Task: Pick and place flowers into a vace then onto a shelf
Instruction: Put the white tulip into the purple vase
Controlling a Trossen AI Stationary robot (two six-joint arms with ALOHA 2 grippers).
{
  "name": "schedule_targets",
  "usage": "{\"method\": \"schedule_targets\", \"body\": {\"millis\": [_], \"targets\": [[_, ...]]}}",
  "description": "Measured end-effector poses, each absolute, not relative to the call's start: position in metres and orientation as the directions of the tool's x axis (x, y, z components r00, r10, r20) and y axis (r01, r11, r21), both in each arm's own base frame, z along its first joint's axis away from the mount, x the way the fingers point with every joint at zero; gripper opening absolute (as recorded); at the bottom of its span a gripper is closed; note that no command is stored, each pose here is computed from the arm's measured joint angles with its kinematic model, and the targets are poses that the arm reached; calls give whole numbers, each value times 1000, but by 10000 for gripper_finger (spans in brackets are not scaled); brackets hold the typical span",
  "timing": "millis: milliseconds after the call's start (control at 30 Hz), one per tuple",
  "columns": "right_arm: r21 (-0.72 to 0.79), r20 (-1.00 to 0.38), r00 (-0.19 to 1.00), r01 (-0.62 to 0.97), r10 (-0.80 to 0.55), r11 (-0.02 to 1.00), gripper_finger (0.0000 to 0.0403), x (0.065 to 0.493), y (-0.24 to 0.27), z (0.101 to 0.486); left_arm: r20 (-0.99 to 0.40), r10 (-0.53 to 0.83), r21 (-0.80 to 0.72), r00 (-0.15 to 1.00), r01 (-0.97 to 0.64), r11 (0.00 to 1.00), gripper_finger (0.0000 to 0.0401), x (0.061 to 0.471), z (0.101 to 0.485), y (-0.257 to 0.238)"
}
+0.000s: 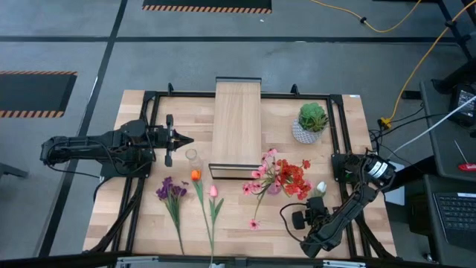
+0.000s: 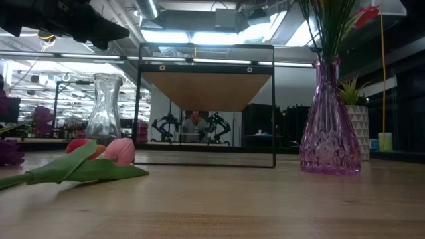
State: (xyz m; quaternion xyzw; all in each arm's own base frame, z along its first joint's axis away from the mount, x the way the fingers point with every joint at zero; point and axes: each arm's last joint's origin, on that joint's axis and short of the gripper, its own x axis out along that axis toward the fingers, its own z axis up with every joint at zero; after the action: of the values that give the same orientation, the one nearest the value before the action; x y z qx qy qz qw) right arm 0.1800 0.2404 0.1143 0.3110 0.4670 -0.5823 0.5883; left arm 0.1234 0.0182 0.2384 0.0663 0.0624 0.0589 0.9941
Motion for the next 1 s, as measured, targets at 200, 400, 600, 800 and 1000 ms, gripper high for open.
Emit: {"method": "schedule_targets", "body": {"millis": [200,400,600,800,1000], "targets": [[-175,-911,-108,975,-398,134,14,180,240,114,-116,125,139,985,-108,984,4,123,238,18],[-179,-910,-112,975,-400,134,11,181,242,116,-116,125,139,985,-109,984,4,123,238,18],[-215,-883,-136,968,-448,129,4,184,248,133,-116,125,140,985,-109,984,4,123,238,18],[-143,-895,-52,974,-442,174,2,178,246,160,-116,125,139,985,-109,984,4,123,238,18],[-140,-876,-32,972,-481,190,1,169,235,186,-116,125,140,985,-109,984,4,123,238,18]]}}
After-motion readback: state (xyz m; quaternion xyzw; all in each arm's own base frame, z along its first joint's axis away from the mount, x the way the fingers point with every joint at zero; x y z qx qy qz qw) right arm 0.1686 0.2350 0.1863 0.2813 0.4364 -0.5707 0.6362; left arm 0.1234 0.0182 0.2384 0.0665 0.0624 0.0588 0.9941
